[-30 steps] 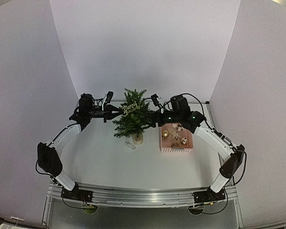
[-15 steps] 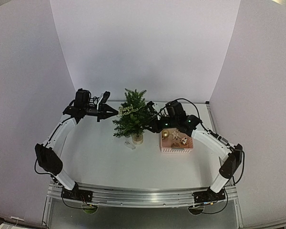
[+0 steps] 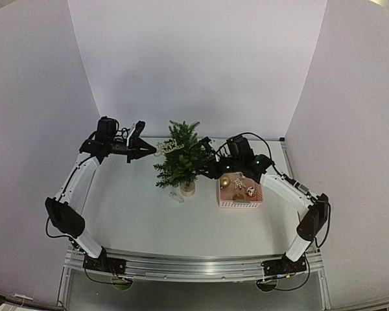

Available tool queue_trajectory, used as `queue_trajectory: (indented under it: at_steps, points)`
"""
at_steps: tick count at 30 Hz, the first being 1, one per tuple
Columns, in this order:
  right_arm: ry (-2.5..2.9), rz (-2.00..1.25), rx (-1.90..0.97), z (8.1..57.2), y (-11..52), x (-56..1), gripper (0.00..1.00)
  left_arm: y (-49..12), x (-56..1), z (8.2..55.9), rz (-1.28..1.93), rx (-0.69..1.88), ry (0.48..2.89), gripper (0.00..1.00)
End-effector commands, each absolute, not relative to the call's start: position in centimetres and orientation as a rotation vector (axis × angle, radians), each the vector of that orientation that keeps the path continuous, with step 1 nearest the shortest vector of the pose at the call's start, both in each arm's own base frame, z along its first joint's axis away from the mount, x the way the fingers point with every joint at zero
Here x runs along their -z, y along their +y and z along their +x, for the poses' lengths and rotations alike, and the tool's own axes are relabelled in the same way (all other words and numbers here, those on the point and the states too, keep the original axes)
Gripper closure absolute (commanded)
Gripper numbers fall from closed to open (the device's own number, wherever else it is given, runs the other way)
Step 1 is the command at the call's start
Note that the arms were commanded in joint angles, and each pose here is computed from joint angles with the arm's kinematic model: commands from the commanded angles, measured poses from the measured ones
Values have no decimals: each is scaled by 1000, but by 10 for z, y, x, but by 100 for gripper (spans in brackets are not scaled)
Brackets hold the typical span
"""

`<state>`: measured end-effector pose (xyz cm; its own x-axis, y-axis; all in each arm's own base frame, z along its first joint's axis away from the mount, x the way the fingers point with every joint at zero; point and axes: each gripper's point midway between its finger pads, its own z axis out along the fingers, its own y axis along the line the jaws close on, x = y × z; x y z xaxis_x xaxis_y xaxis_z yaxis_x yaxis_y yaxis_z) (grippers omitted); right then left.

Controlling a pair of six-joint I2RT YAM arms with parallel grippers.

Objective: Decorate the small christmas tree

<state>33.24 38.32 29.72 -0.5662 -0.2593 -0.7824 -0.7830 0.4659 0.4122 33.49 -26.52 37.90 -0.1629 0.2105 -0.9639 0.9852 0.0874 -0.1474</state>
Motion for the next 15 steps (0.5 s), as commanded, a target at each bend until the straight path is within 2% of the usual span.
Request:
queue_trajectory:
  at_steps: [1,10,15]
  points:
    - [2072,-870,-1079,336,391,-295,72,-261,-395,330,1256,1144,1482,100]
    - [2058,-859,-1107,348,369,-299,99,-254,-392,325,1292,1102,1488,100]
    - [2002,-927,-1195,350,361,-305,100,-252,-386,319,1340,1081,1476,100]
